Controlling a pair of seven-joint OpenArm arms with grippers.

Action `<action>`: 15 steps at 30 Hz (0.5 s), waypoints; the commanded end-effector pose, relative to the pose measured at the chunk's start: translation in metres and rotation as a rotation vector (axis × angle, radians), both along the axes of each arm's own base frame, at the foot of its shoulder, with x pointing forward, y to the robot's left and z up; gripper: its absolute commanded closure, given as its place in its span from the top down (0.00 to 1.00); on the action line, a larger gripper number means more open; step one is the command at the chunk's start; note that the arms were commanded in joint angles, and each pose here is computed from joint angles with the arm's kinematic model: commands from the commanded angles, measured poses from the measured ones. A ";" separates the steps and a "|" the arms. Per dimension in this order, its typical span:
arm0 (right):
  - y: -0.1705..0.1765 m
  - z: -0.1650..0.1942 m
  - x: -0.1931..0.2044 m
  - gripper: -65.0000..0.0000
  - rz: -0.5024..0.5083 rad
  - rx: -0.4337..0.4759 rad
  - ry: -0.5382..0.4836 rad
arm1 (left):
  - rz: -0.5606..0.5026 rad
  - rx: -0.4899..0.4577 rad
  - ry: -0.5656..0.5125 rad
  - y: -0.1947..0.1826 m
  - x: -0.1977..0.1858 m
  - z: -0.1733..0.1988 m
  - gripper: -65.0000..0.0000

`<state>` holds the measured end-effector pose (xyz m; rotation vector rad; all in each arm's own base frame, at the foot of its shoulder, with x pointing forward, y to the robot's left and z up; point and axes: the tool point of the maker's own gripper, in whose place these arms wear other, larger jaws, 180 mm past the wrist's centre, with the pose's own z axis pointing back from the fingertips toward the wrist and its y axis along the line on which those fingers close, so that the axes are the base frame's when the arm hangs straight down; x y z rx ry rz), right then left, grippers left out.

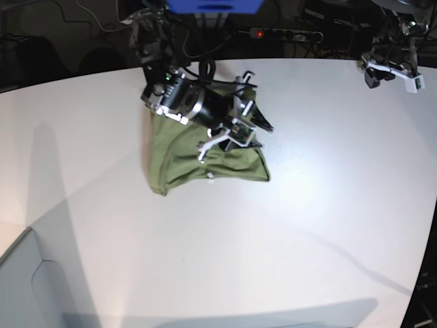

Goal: Fold the T-shirt properly
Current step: 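Lower the right gripper and pinch the bundle's edge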

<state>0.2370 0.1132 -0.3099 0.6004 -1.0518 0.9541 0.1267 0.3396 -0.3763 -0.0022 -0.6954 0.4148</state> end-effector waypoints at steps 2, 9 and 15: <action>0.014 0.012 0.003 0.34 0.029 0.048 -0.022 | 0.000 0.023 -0.016 0.006 0.000 0.008 0.49; 0.029 -0.009 0.016 0.46 0.075 0.019 0.022 | -0.001 0.024 -0.008 0.006 -0.003 0.008 0.49; 0.030 -0.010 0.035 0.48 0.084 -0.005 0.007 | -0.001 0.024 -0.007 0.006 -0.004 0.007 0.49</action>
